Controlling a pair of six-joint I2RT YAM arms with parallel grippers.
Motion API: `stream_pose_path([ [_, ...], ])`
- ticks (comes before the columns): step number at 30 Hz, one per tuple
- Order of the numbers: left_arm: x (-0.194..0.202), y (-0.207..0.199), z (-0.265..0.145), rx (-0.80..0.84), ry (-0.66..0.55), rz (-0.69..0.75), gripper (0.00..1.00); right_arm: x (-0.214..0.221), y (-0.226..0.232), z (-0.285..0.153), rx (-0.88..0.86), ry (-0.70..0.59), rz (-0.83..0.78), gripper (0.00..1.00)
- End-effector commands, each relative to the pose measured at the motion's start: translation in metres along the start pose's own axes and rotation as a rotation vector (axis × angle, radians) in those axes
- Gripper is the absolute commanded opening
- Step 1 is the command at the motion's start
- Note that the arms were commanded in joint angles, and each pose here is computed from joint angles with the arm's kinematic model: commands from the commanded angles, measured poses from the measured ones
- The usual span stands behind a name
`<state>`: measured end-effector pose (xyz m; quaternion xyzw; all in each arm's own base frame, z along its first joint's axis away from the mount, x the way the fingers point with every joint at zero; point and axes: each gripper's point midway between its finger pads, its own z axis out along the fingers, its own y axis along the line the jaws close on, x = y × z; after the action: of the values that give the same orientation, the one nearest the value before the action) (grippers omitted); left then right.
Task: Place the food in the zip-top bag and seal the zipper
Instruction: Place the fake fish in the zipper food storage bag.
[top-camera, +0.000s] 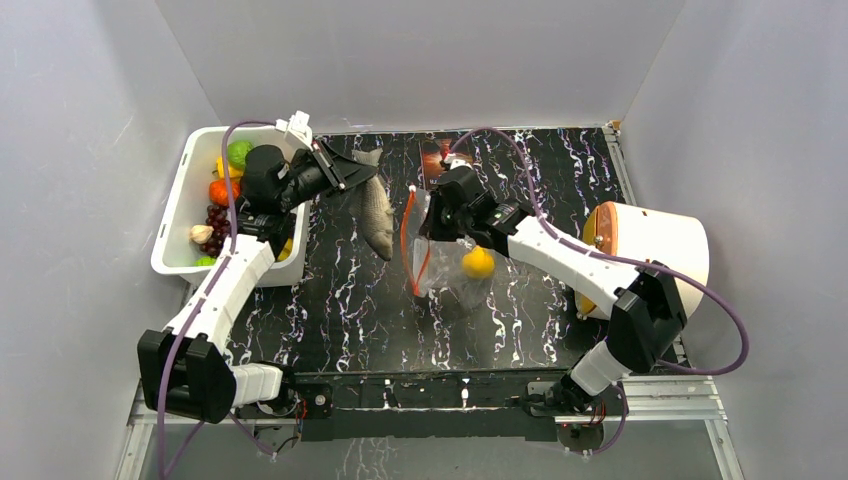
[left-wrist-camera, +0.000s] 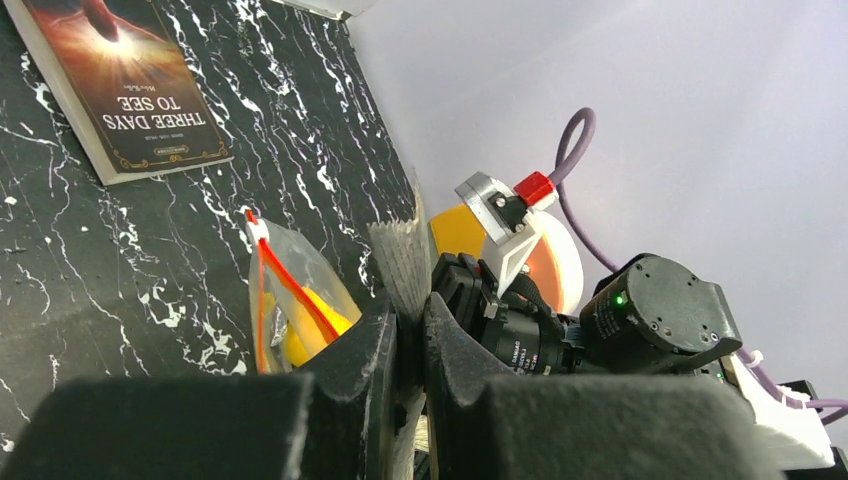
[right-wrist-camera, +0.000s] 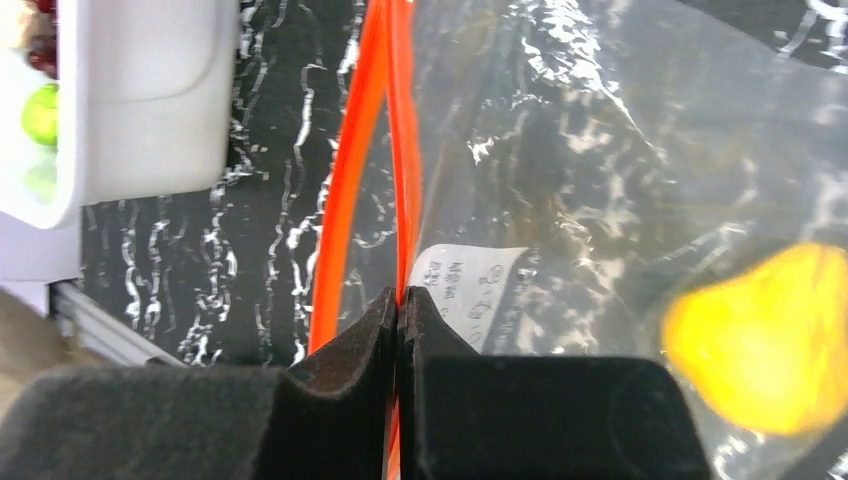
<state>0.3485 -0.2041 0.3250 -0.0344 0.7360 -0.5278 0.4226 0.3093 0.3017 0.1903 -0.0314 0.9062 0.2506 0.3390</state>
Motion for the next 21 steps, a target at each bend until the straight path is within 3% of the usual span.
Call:
stream_pose_path([
  [1, -0.005, -0.001, -0.002, -0.004, -0.067, -0.023, 0.0, -0.025, 0.045, 0.001, -0.197, -0.071, 0.091, 0.0],
  [6, -0.004, 0.016, 0.0, -0.027, -0.164, -0.054, 0.0, -0.031, 0.059, -0.006, -0.263, -0.082, 0.123, 0.0],
  [21, 0.0, 0.026, 0.026, -0.019, -0.143, -0.052, 0.0, -0.045, 0.075, -0.021, -0.356, -0.142, 0.254, 0.0],
])
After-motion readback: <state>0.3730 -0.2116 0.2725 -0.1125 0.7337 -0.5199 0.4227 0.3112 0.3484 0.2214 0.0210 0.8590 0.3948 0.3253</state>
